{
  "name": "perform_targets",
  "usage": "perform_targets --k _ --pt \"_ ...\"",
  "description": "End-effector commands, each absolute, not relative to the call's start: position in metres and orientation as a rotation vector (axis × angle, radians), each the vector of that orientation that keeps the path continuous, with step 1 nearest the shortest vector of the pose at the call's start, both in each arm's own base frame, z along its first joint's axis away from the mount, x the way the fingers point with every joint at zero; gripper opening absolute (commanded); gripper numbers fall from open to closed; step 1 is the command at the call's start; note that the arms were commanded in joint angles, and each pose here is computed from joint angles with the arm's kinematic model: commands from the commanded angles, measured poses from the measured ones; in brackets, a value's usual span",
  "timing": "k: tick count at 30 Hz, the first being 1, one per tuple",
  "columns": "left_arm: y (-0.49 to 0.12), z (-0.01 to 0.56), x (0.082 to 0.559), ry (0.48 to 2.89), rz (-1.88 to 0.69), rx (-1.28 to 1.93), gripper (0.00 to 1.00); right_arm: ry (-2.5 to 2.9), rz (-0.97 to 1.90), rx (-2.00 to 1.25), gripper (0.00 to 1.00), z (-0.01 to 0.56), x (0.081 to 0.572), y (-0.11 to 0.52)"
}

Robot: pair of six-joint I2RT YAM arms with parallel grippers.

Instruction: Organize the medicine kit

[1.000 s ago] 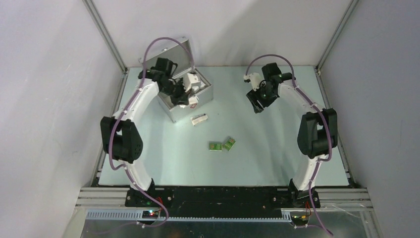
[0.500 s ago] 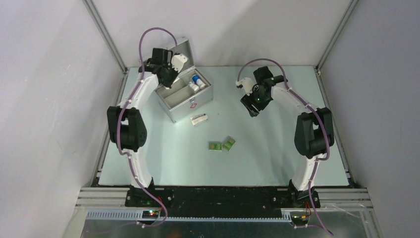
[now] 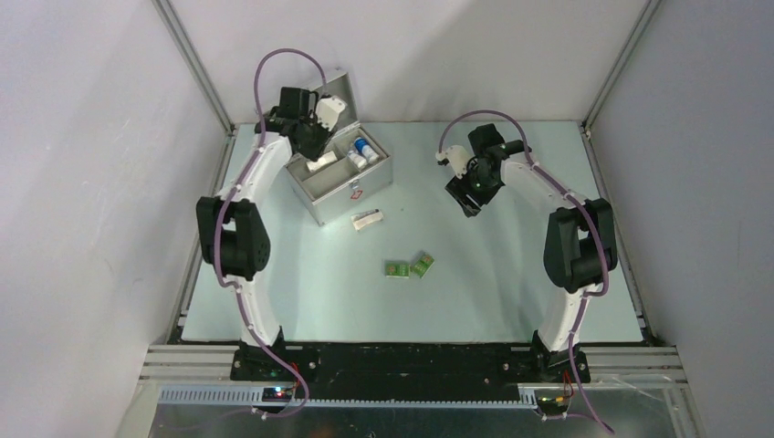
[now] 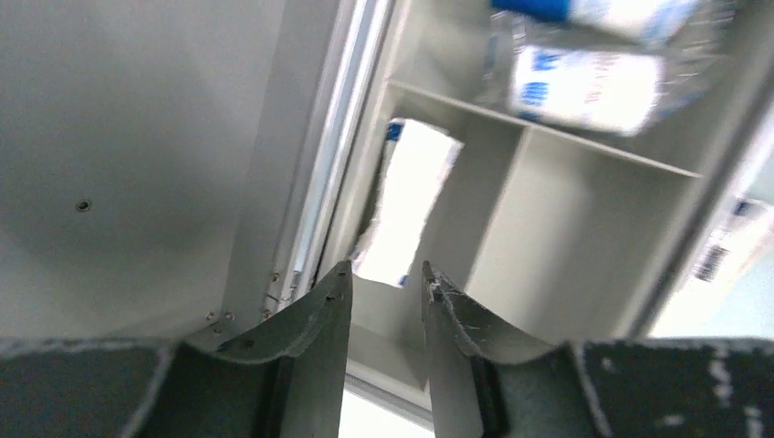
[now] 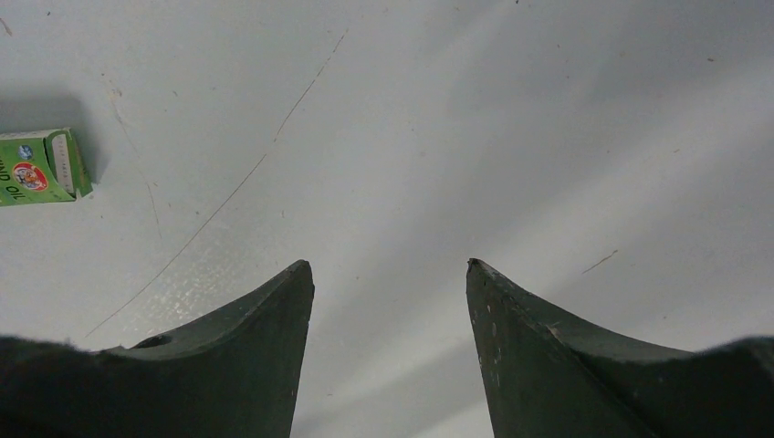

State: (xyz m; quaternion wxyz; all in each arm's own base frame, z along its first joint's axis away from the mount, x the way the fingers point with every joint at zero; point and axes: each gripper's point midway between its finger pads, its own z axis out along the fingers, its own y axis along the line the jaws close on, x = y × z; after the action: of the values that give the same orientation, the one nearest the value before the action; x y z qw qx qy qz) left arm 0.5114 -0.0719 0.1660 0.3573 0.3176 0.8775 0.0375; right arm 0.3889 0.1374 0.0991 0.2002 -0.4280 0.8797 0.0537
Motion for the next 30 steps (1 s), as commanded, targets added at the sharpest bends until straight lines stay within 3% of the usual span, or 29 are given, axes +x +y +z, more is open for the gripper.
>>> perform_targets --k 1,7,14,21,30 --pt "-0.119 0.224 0.486 2.076 -0.133 0.890 0.40 2.399 0.140 -1.203 0.67 0.118 0.391 0.142" --pt "-0.190 0.192 0.421 1.938 -0.513 1.217 0.54 2.401 0.163 -1.199 0.67 0.118 0.389 0.146" --pt "-0.223 0.131 0.401 1.978 -0.581 1.397 0.57 2.397 0.222 -1.195 0.66 0.121 0.395 0.162" --pt "-0.233 0.079 0.418 2.017 -0.265 1.619 0.60 2.374 0.255 -1.205 0.66 0.126 0.397 0.177" --pt "-0.208 0.039 0.426 2.030 -0.012 1.809 0.76 2.375 0.279 -1.211 0.66 0.125 0.389 0.177"
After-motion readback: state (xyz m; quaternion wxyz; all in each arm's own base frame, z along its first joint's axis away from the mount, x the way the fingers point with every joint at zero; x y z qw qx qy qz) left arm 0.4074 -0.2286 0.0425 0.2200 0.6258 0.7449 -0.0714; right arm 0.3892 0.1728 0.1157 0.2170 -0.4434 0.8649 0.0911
